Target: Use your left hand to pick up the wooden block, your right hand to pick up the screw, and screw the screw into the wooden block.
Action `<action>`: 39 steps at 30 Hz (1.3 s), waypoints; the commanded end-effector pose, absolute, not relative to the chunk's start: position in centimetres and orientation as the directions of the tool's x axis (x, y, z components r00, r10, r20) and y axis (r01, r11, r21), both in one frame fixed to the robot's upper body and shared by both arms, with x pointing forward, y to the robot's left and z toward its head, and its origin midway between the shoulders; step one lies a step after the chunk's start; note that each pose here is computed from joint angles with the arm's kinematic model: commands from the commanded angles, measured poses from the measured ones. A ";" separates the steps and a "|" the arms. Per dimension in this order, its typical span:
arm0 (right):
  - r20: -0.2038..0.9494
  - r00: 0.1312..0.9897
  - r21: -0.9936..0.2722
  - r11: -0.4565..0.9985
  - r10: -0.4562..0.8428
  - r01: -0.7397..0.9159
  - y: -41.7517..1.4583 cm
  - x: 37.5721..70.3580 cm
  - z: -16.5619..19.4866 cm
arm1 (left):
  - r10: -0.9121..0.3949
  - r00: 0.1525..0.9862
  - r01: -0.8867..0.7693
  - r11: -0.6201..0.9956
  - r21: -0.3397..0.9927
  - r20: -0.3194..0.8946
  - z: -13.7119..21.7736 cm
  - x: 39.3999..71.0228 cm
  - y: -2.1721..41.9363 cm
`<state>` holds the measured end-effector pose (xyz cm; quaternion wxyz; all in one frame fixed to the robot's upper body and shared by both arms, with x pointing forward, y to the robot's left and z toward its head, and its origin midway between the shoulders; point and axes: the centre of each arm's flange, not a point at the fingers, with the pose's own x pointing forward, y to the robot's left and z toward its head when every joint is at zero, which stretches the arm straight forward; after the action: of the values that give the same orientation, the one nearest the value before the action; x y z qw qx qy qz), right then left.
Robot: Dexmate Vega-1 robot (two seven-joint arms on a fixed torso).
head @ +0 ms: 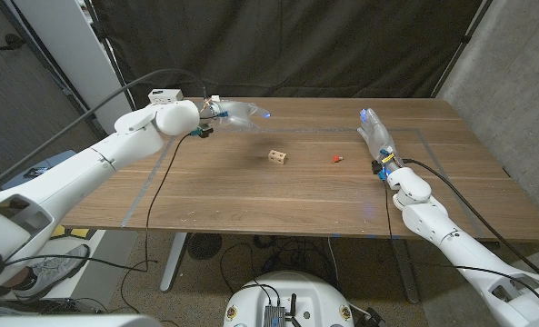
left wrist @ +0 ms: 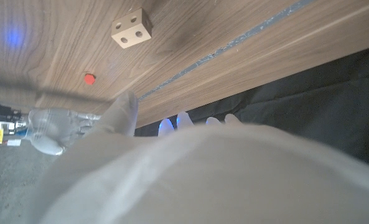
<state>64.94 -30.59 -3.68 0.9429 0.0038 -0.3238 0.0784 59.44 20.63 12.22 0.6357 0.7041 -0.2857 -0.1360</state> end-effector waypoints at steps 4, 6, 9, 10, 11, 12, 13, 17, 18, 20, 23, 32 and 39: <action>0.612 0.780 -0.033 0.990 0.131 -0.140 -31.2 65.3 -3.7 | -0.457 0.876 -0.305 -0.286 0.909 0.150 13.2 58.3 16.6; 0.613 0.779 -0.031 0.990 0.130 -0.140 -31.2 65.3 -3.7 | -0.446 0.882 -0.312 -0.317 0.896 0.149 13.3 58.1 16.0; 0.616 0.778 -0.025 0.990 0.126 -0.140 -31.2 65.4 -3.8 | -0.435 0.887 -0.327 -0.361 0.873 0.153 13.3 57.8 15.1; 0.616 0.777 -0.024 0.990 0.125 -0.140 -31.2 65.4 -3.8 | -0.431 0.890 -0.328 -0.377 0.866 0.150 13.3 57.7 14.8; 0.616 0.778 -0.024 0.990 0.124 -0.139 -31.2 65.3 -3.9 | -0.415 0.897 -0.328 -0.398 0.856 0.151 13.3 57.6 14.4; 0.617 0.777 -0.024 0.990 0.123 -0.138 -31.2 65.3 -3.9 | -0.409 0.901 -0.329 -0.422 0.845 0.146 13.3 57.5 14.2; 0.617 0.777 -0.023 0.990 0.123 -0.138 -31.2 65.3 -3.9 | -0.403 0.904 -0.325 -0.431 0.842 0.143 13.2 57.5 14.0; 0.618 0.778 -0.020 0.991 0.118 -0.134 -31.2 65.1 -4.1 | -0.391 0.912 -0.310 -0.464 0.830 0.122 13.2 57.3 13.2; 0.617 0.778 -0.020 0.991 0.118 -0.134 -31.2 65.1 -4.1 | -0.391 0.913 -0.309 -0.464 0.830 0.122 13.2 57.3 13.2; 0.619 0.778 -0.017 0.991 0.114 -0.132 -31.2 65.0 -4.2 | -0.381 0.918 -0.297 -0.482 0.824 0.108 13.1 57.3 12.8; 0.619 0.777 -0.014 0.991 0.112 -0.132 -31.2 64.9 -4.4 | -0.374 0.921 -0.299 -0.504 0.811 0.107 12.9 57.2 12.4; 0.620 0.776 -0.013 0.991 0.112 -0.132 -31.1 64.6 -4.7 | -0.360 0.929 -0.284 -0.542 0.791 0.088 11.7 57.2 11.2; 0.618 0.779 -0.006 0.991 0.106 -0.130 -31.1 64.2 -5.1 | -0.341 0.939 -0.242 -0.546 0.802 0.051 10.8 58.0 10.8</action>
<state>64.71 -31.03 -4.57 0.9424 0.0162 -0.3275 0.0657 57.37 11.79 12.10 0.4539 0.8694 -0.1895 -0.0464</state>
